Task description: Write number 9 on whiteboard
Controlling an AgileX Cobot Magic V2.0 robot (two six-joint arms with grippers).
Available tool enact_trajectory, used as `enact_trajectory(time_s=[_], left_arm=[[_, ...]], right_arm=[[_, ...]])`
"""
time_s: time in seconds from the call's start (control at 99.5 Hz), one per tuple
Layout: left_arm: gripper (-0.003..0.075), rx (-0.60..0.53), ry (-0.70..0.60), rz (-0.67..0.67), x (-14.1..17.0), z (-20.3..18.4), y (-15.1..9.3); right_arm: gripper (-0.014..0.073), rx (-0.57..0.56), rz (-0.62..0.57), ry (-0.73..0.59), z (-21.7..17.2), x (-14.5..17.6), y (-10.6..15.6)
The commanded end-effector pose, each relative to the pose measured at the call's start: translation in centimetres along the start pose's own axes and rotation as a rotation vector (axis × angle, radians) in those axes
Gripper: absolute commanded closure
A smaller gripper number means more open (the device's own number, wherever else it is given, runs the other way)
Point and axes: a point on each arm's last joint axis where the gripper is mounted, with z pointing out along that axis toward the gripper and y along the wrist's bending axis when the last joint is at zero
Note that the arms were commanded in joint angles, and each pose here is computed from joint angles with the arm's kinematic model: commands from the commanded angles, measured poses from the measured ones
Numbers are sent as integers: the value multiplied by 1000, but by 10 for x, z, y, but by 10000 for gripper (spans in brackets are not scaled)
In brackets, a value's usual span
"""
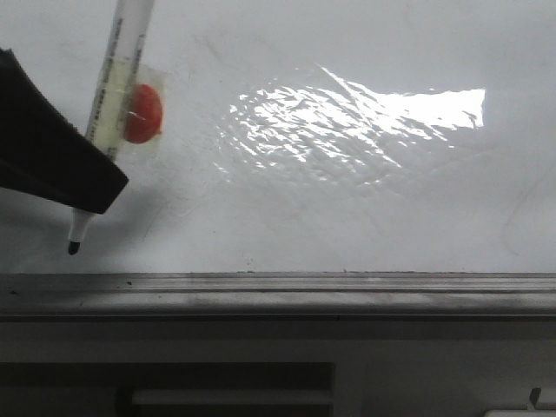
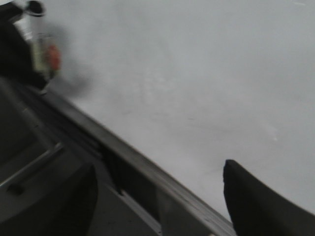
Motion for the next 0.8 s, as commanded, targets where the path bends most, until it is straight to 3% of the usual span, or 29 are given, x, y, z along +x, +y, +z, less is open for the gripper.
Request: enact_trajectory(time_s=[0.0, 0.171, 0.412, 0.663, 0.794], left_arm=[[741, 39, -26, 303, -19, -9, -13], [741, 17, 45, 545, -18, -1, -24], [741, -53, 3, 576, -25, 1, -22], [741, -72, -12, 577, -26, 1, -20], [741, -72, -12, 577, -26, 1, -20]], right_arm=[[123, -130, -108, -76, 2, -22, 8], [123, -302, -262, -64, 22, -43, 16], [121, -470, -325, -13, 64, -57, 37], [121, -428, -327, -90, 110, -75, 67], [121, -385, -263, -85, 129, -75, 70]])
